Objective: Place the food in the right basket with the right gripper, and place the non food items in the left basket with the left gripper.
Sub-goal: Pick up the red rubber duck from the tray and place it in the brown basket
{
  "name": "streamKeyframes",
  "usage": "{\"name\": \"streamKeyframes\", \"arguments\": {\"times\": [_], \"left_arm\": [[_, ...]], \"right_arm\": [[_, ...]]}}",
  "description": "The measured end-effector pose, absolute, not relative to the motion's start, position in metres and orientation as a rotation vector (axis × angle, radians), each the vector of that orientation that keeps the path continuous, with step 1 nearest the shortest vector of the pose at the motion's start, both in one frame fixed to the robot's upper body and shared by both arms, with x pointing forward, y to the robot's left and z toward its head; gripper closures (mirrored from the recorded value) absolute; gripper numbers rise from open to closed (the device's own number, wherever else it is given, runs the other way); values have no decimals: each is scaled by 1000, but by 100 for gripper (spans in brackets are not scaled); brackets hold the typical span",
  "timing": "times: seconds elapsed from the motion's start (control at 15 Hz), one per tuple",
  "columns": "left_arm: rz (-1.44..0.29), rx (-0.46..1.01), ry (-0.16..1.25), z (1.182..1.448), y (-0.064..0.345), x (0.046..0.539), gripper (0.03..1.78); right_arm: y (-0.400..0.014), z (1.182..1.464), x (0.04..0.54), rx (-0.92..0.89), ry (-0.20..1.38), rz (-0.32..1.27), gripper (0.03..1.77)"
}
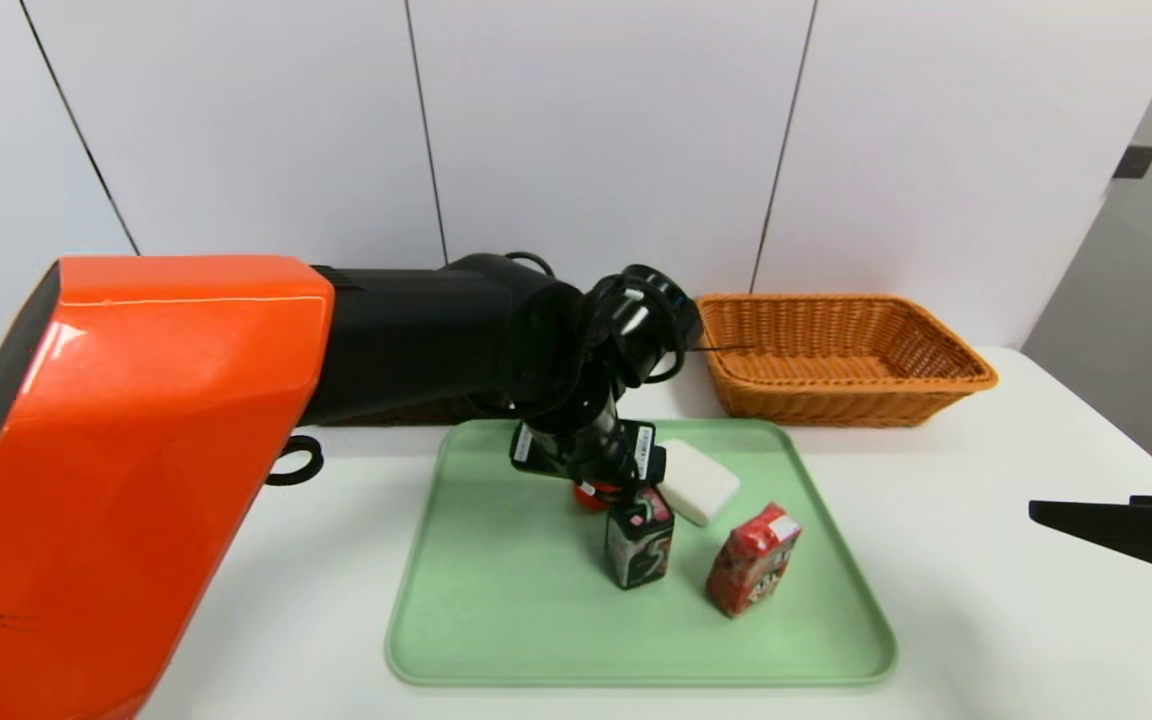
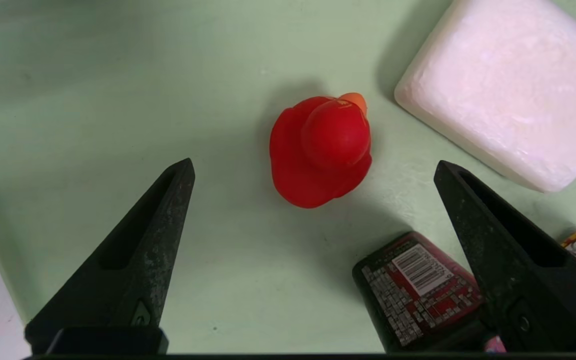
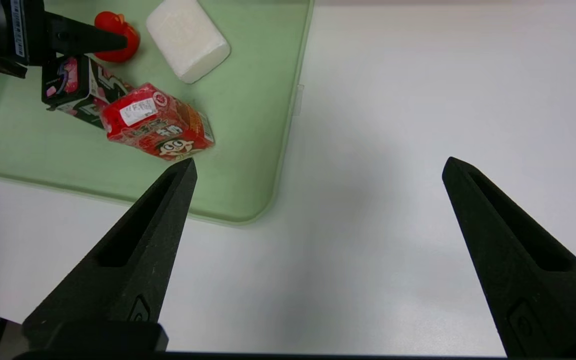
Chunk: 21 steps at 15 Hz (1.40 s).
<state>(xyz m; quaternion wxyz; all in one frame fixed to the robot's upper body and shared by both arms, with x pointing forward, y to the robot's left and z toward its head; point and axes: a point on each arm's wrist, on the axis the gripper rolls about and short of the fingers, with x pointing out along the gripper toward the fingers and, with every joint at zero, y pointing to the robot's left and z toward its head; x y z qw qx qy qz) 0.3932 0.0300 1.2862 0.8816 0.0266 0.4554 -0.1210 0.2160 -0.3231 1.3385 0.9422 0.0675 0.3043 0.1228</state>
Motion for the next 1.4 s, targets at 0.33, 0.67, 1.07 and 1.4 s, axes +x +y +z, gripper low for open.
{"name": "streamKeyframes", "arguments": {"times": [0.33, 0.67, 1.07, 1.4], "left_arm": [[-241, 56, 958, 1279, 29, 397, 12], [-247, 60, 953, 1285, 31, 395, 12], [-266, 39, 913, 1304, 37, 389, 12], [-268, 36, 907, 1307, 38, 388, 12]], "right_arm": [[-324, 1337, 215, 139, 624, 247, 10], [-324, 1337, 214, 139, 616, 248, 10], [-323, 1338, 217, 137, 569, 255, 10], [-324, 1338, 217, 137, 568, 253, 10]]}}
